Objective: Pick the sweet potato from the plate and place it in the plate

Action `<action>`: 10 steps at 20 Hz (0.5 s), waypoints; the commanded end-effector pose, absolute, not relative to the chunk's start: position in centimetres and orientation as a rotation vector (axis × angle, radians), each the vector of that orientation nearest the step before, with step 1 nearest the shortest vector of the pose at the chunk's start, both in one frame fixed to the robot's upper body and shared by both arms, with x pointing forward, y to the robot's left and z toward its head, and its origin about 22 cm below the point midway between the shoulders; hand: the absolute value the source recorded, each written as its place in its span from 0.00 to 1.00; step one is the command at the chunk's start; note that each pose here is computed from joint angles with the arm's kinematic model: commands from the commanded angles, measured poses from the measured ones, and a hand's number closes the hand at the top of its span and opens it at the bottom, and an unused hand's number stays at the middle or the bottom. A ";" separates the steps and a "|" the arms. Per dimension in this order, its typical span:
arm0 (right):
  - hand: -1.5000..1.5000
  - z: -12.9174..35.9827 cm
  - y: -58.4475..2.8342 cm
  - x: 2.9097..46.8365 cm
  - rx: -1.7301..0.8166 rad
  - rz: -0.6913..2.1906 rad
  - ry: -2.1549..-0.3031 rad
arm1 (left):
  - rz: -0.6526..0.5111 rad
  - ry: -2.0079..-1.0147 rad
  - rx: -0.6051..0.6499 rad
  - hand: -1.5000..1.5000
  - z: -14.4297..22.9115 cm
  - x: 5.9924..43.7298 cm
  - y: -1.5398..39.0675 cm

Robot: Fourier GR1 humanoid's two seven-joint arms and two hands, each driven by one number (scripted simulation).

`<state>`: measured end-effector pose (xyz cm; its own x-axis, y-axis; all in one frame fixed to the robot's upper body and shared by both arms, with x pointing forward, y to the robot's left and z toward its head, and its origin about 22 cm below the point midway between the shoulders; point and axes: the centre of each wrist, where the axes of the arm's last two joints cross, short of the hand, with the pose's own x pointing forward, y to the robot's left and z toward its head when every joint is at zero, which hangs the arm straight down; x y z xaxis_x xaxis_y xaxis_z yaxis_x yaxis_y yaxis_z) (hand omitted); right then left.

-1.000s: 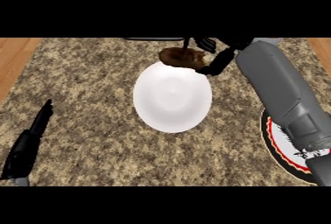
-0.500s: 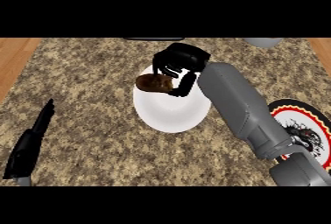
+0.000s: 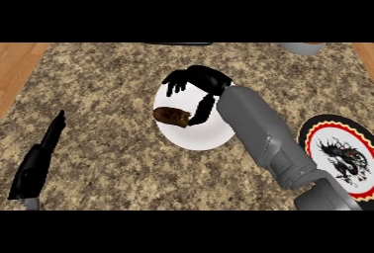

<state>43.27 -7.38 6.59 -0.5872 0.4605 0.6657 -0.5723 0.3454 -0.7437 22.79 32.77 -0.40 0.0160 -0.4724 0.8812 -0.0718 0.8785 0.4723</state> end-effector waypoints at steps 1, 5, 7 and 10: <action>0.00 5.9 -7.5 43.0 0.151 1.308 -1.726 | -0.325 -1.527 0.442 0.50 -0.1 23.8 31.5; 0.00 8.6 -7.2 44.1 0.245 1.048 -1.788 | -0.315 -1.533 0.425 0.50 -1.3 22.9 32.2; 0.00 8.4 -7.9 44.3 0.245 0.908 -1.806 | -0.328 -1.528 0.443 0.50 0.8 22.9 33.7; 0.00 7.3 -11.8 44.9 0.176 0.797 -1.792 | -0.326 -1.538 0.456 0.50 0.0 22.5 33.1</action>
<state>44.43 -9.51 7.58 -0.4404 0.3001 0.8462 -0.5389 0.6655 -0.5165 22.81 32.58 -0.03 0.0168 -0.4711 0.8819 -0.0735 0.8791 0.4709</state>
